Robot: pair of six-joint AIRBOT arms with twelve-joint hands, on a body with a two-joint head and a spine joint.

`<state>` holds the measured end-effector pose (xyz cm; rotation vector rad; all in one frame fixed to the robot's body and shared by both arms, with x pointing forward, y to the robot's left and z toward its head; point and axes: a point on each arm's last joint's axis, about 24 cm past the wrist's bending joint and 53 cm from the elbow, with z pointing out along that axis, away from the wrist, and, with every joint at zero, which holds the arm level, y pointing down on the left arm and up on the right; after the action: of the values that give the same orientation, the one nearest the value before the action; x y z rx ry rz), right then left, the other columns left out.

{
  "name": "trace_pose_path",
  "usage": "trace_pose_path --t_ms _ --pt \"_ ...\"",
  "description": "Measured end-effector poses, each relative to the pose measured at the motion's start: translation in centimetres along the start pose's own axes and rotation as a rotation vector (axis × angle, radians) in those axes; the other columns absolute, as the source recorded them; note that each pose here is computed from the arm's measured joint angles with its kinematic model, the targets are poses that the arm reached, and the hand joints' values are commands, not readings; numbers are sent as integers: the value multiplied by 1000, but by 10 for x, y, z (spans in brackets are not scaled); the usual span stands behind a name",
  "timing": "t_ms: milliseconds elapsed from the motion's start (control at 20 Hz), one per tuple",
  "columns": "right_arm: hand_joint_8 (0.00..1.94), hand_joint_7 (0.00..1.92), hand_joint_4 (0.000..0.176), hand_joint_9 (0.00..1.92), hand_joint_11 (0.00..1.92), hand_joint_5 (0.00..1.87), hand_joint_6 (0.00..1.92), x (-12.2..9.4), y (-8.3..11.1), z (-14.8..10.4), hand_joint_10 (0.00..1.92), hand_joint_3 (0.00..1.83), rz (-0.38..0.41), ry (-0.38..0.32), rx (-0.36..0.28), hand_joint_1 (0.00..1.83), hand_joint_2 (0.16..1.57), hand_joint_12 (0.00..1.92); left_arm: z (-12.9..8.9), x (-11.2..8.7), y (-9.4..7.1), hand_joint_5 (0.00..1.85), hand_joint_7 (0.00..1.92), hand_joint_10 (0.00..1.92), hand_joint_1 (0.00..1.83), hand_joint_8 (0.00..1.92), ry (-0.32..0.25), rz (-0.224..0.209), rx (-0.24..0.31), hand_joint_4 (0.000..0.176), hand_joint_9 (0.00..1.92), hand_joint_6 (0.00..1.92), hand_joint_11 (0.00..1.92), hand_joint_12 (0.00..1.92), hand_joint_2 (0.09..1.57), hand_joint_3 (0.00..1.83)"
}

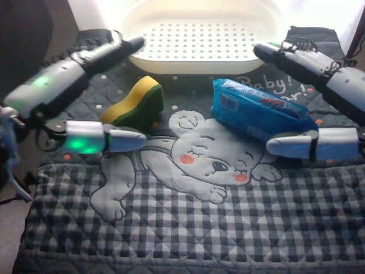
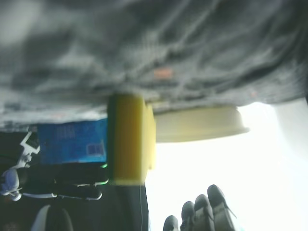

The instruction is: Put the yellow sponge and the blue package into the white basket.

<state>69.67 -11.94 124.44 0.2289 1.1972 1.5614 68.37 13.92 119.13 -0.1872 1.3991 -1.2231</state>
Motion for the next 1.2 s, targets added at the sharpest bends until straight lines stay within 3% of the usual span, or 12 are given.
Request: trace_pose_path --t_ms 200,250,350,450,500,550,600,650,850,900,1000,1200 --pt "3 138 176 149 0 108 6 13 -10 6 10 0 -5 37 30 884 918 650 11 4 10 507 382 2 901 5 8 3 -25 70 269 24 0 828 1079 10" --pt "5 205 176 239 0 198 9 15 -12 6 11 2 -3 40 37 970 997 871 12 4 11 624 461 20 1056 5 6 -2 -27 0 375 9 0 1076 1105 3" --pt "3 274 176 356 80 341 5 13 -15 6 15 3 -8 39 45 1114 1092 1034 13 4 11 738 532 19 1092 13 7 5 -26 0 413 31 0 958 1158 9" --pt "2 401 134 528 416 517 2 12 -18 7 19 1 -2 30 52 1281 1152 775 14 5 11 782 746 63 1107 29 6 5 -22 0 618 1214 58 1250 1211 4" --pt "5 510 114 694 584 623 3 14 -19 8 33 1 5 29 53 1399 1161 739 17 5 11 895 738 187 1181 1053 -2 0 -20 0 814 1146 254 1441 1182 32" --pt "11 578 69 806 701 699 10 18 -19 10 43 0 21 29 48 1745 1076 1300 19 4 11 892 766 548 1184 1280 -13 -9 -18 0 792 1111 367 1494 1190 10" --pt "20 682 17 801 763 794 14 20 -16 10 897 47 27 28 36 1744 1054 1523 19 4 10 886 871 1221 1312 1133 -16 -11 -15 0 791 1070 518 1409 1163 6" --pt "873 729 0 872 787 908 21 21 -14 11 1105 22 27 30 26 1641 1104 1608 20 4 9 900 890 1348 1335 1089 -14 -9 -13 0 775 1081 496 1335 1161 0" --pt "799 1058 0 968 785 925 913 21 -10 14 1191 0 32 20 8 1386 1101 1017 21 5 6 1022 880 431 1218 1149 -20 -13 -1 3 808 913 243 1317 1129 3" --pt "663 1123 0 1004 699 980 843 20 -11 14 1089 0 34 16 10 1473 1090 1418 21 4 6 1043 910 430 1223 1132 -22 -13 1 6 845 848 198 1296 1119 0" --pt "567 1147 0 907 680 1083 796 19 -11 14 1232 1 33 14 11 1388 1078 1124 21 4 5 1078 1021 1219 1359 968 -25 -16 6 0 773 832 58 1142 1107 0" --pt "904 1051 0 852 629 1301 289 13 -5 20 1143 2 37 14 -10 1604 1102 1610 34 -1 -15 1057 1025 1172 1380 874 -10 7 48 0 901 829 711 1211 1088 0"
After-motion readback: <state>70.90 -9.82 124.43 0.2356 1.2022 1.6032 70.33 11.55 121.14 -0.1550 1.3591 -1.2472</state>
